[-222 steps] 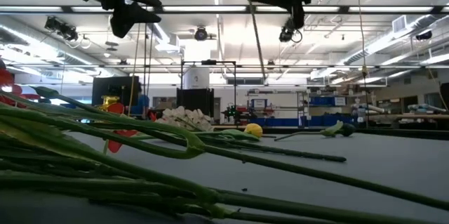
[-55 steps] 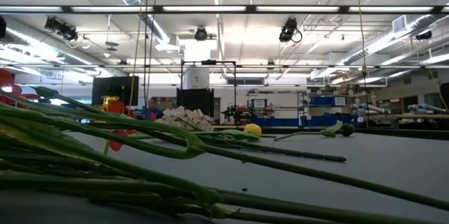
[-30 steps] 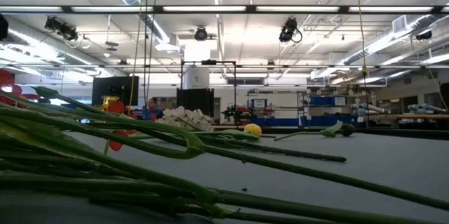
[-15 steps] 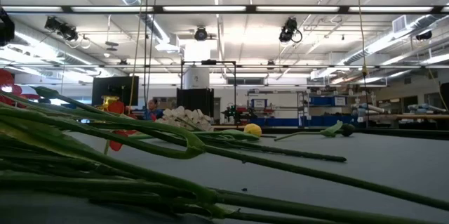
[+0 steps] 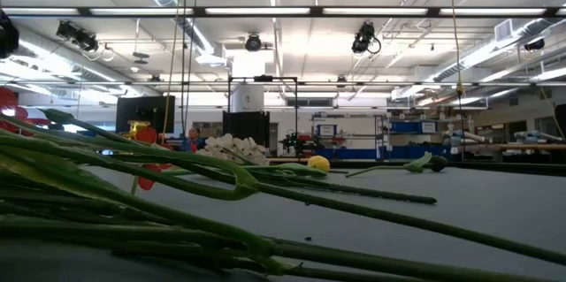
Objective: Sort flowers into vase by color
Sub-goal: Put the bottom black tulip into the transparent vase
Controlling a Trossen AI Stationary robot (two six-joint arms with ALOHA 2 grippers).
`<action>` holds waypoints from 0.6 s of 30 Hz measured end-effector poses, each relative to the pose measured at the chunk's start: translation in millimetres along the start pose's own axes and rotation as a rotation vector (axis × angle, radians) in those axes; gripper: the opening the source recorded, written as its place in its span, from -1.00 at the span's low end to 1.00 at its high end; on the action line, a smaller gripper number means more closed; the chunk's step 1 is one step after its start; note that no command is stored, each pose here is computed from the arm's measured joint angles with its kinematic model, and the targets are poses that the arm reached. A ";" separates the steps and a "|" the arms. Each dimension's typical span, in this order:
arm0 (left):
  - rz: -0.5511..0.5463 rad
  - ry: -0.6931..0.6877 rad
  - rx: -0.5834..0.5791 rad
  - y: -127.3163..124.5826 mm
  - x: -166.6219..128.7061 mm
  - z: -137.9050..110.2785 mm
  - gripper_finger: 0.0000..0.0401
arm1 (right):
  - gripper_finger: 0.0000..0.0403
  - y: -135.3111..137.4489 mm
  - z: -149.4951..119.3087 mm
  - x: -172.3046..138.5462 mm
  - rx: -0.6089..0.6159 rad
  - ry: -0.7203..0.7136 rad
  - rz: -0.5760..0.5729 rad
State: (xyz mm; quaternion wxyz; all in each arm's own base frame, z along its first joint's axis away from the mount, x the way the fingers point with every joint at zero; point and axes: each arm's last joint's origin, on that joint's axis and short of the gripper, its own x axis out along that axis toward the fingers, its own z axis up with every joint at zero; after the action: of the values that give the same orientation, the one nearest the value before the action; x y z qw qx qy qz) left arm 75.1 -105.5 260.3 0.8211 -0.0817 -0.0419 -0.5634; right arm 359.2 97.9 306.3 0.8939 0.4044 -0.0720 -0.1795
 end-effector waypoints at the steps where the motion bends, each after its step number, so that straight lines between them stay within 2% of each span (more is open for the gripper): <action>1: -0.010 -0.023 0.004 -0.7 -0.2 -2.3 -1.00 | -0.16 0.0 0.0 0.0 0.000 0.000 0.000; 8: -0.018 -0.080 -0.005 -3.9 -2.3 -19.9 -1.00 | -0.16 -0.1 0.0 0.3 0.000 0.009 0.007; 18: -0.001 -0.084 -0.064 -3.6 -2.3 -20.1 -0.90 | -0.16 -5.2 6.0 7.6 0.013 0.035 0.029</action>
State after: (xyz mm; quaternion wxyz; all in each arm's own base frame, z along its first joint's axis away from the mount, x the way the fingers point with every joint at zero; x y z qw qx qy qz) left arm 70.4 -108.3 240.5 0.8152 -0.1317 -0.0582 -0.5610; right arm 363.2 87.7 306.2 0.8949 0.4122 -0.0633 -0.1589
